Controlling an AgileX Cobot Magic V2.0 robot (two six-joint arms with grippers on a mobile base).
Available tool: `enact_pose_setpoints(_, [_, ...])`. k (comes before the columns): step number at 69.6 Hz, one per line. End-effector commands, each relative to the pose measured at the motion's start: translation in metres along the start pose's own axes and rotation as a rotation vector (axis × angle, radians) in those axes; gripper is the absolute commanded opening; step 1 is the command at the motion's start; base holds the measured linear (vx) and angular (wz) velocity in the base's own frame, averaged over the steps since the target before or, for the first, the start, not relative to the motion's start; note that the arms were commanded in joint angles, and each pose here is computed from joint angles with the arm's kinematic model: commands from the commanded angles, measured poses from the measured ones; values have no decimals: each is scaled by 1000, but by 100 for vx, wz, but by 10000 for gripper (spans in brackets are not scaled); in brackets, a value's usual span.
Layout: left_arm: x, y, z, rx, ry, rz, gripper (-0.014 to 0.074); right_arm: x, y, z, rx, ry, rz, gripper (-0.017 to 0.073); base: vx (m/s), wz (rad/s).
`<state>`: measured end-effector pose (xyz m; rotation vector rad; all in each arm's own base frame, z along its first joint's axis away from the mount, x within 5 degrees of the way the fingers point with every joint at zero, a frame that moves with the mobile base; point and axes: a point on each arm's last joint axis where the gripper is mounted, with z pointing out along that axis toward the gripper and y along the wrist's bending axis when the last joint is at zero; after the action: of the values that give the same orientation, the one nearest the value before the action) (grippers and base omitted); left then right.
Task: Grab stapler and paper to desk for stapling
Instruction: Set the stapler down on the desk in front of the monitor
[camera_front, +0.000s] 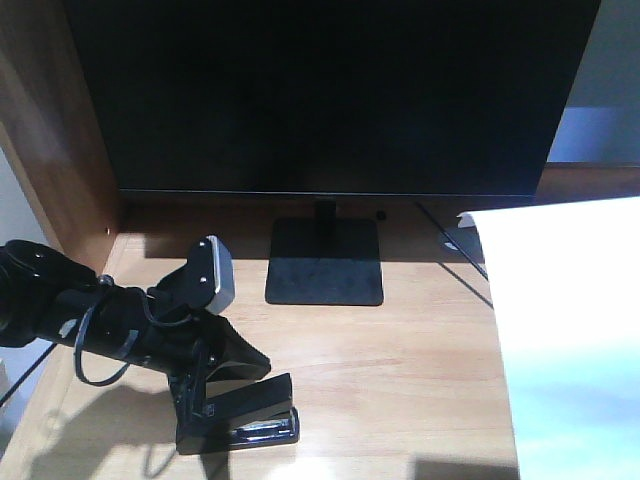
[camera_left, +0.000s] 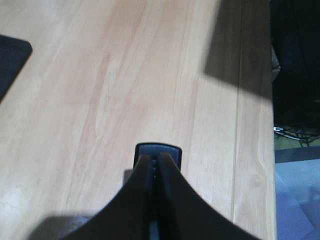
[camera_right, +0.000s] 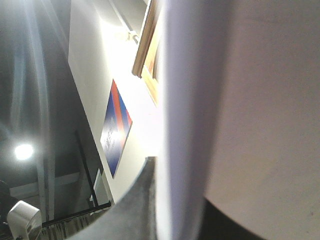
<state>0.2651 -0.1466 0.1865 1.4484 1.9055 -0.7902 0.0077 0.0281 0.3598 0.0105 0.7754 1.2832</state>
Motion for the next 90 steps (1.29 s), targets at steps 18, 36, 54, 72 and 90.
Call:
enact_pose_setpoints(18, [-3,6,7,12,-34,-13,-7,-6,8,5,-43,-24,-9,-6,0,0])
enact_pose_setpoints(36, [-2,6,8,20,-34,-17,-8,-6,8,5,-43,-24,-9,-6,0,0])
enact_pose_setpoints(54, [-2,6,8,20,-34,-17,-8,-6,8,5,-43,-24,-9,-6,0,0])
enact_pose_setpoints(72, [-2,6,8,20,-34,-17,-8,-6,8,5,-43,-24,-9,-6,0,0])
enact_pose_setpoints(90, [-2,6,8,20,-34,-17,-8,-6,8,5,-43,-24,-9,-6,0,0])
